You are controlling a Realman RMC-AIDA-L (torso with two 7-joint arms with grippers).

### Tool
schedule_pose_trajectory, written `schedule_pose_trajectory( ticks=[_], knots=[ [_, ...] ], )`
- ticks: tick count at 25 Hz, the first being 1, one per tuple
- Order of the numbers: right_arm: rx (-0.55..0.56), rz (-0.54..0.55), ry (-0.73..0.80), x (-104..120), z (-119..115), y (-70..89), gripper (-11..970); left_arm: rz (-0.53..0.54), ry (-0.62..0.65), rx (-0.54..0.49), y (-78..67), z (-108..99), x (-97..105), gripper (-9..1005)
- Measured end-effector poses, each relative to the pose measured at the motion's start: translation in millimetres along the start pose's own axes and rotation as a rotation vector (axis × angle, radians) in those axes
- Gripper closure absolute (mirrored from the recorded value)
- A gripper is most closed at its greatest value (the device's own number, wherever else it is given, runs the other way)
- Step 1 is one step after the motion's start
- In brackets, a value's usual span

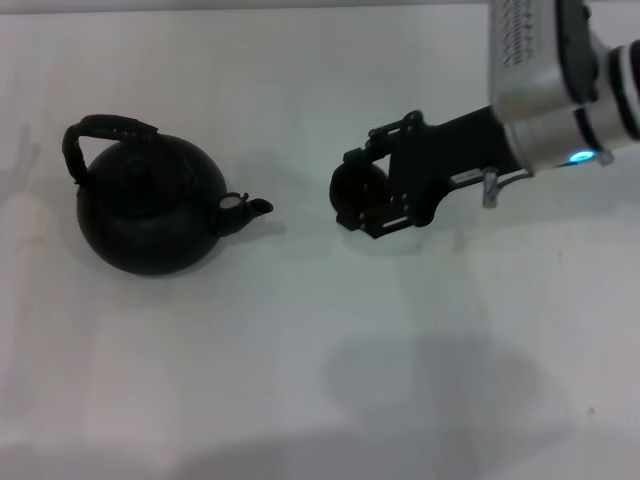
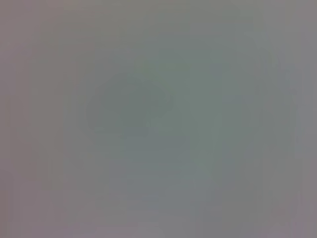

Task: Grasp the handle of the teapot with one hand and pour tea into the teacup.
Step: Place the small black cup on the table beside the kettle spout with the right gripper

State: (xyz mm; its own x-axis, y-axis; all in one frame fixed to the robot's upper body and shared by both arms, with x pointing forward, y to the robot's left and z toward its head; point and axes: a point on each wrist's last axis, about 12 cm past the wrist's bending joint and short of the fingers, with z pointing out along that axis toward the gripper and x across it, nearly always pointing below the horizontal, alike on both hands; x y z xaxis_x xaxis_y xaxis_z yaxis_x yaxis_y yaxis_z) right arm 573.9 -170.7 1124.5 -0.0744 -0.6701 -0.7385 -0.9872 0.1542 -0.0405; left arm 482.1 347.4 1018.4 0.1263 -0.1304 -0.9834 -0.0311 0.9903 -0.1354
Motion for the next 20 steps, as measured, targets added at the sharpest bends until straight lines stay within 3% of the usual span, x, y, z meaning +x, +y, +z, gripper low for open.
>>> schedule_pose_trajectory(
  ticks=[20],
  knots=[
    [0.023, -0.042, 0.085, 6, 48, 7.8, 216, 0.004, 0.002, 0.026, -3.8, 1, 0, 109]
  ],
)
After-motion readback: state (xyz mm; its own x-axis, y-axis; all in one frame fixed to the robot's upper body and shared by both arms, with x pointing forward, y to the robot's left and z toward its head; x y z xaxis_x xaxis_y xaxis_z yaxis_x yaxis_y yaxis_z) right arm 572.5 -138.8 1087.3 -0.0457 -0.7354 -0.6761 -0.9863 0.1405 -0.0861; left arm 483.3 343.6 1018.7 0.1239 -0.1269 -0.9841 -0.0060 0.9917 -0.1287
